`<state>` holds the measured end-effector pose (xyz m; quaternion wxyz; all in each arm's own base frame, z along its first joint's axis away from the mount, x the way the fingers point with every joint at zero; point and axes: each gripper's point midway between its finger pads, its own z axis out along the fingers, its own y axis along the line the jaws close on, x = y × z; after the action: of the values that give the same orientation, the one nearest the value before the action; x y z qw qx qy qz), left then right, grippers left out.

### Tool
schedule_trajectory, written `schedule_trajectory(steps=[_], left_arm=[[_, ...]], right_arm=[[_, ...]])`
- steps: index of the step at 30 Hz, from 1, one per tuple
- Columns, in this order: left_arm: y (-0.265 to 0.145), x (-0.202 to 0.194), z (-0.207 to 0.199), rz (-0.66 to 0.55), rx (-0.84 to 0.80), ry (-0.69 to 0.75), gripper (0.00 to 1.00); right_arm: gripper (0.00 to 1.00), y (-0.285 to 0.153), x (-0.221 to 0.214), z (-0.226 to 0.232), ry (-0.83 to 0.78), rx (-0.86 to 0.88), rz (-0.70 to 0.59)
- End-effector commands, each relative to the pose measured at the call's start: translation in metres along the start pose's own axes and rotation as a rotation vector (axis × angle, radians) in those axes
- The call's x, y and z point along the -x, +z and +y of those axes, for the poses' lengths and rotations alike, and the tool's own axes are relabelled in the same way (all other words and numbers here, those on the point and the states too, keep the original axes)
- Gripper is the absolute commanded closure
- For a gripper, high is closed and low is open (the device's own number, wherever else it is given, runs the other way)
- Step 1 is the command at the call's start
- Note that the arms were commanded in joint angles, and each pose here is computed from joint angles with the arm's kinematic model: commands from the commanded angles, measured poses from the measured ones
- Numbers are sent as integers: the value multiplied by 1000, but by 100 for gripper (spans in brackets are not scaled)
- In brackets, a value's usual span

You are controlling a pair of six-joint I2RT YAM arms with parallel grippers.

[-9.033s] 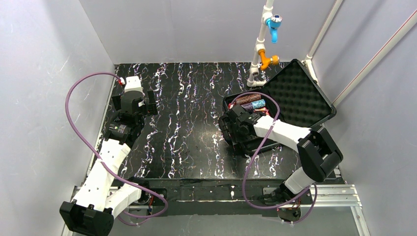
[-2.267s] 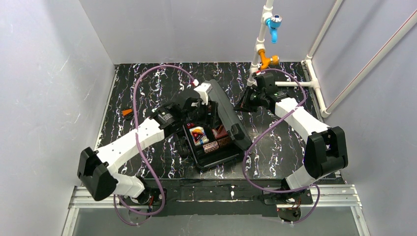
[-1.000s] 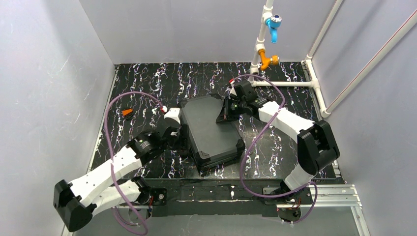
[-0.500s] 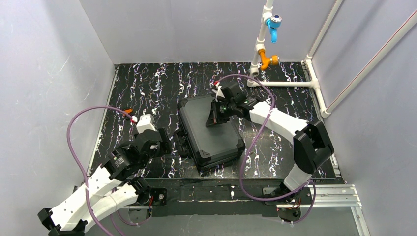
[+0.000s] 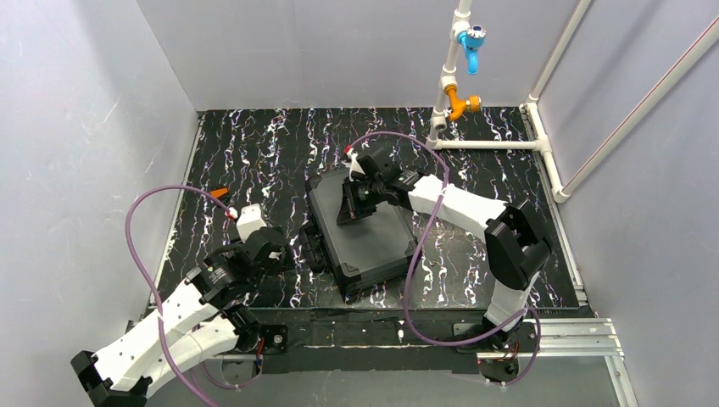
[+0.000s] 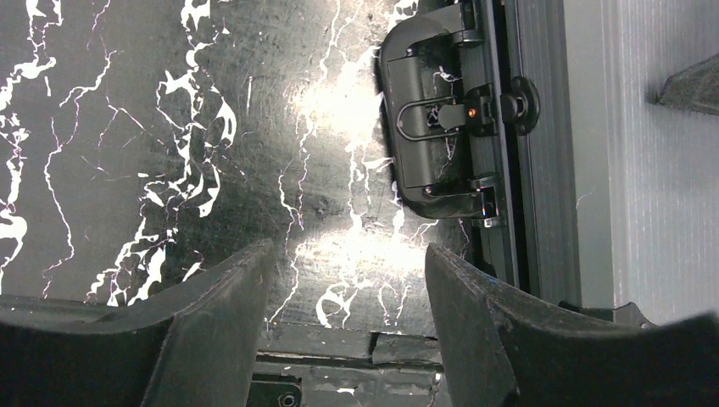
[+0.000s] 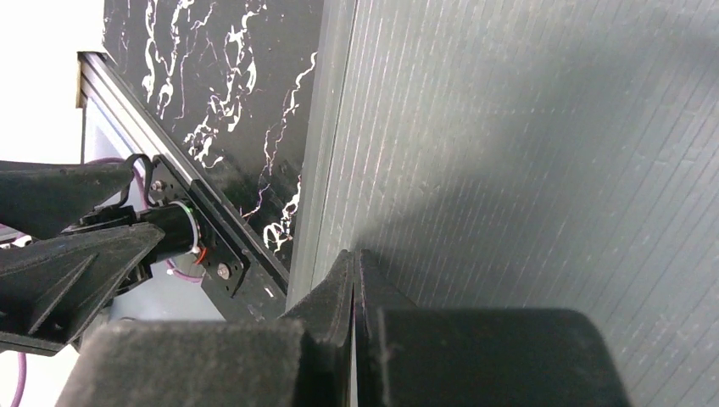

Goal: Pack up texas hold em set

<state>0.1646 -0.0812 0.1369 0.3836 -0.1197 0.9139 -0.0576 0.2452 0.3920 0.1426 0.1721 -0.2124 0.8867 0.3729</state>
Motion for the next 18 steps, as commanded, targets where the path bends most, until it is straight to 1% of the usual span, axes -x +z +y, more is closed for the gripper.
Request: schedule_trajectory(steps=[1, 11, 15, 18], left_arm=[[6, -3, 11, -3, 71, 9, 35], [19, -13, 9, 44, 105, 36, 34], [29, -21, 6, 101, 109, 35, 35], [39, -28, 4, 149, 95, 8, 37]], right_arm=[[96, 17, -18, -20, -18, -59, 60], [98, 33, -82, -76, 2, -179, 186], [98, 33, -101, -90, 10, -209, 216], [98, 34, -112, -98, 17, -223, 235]])
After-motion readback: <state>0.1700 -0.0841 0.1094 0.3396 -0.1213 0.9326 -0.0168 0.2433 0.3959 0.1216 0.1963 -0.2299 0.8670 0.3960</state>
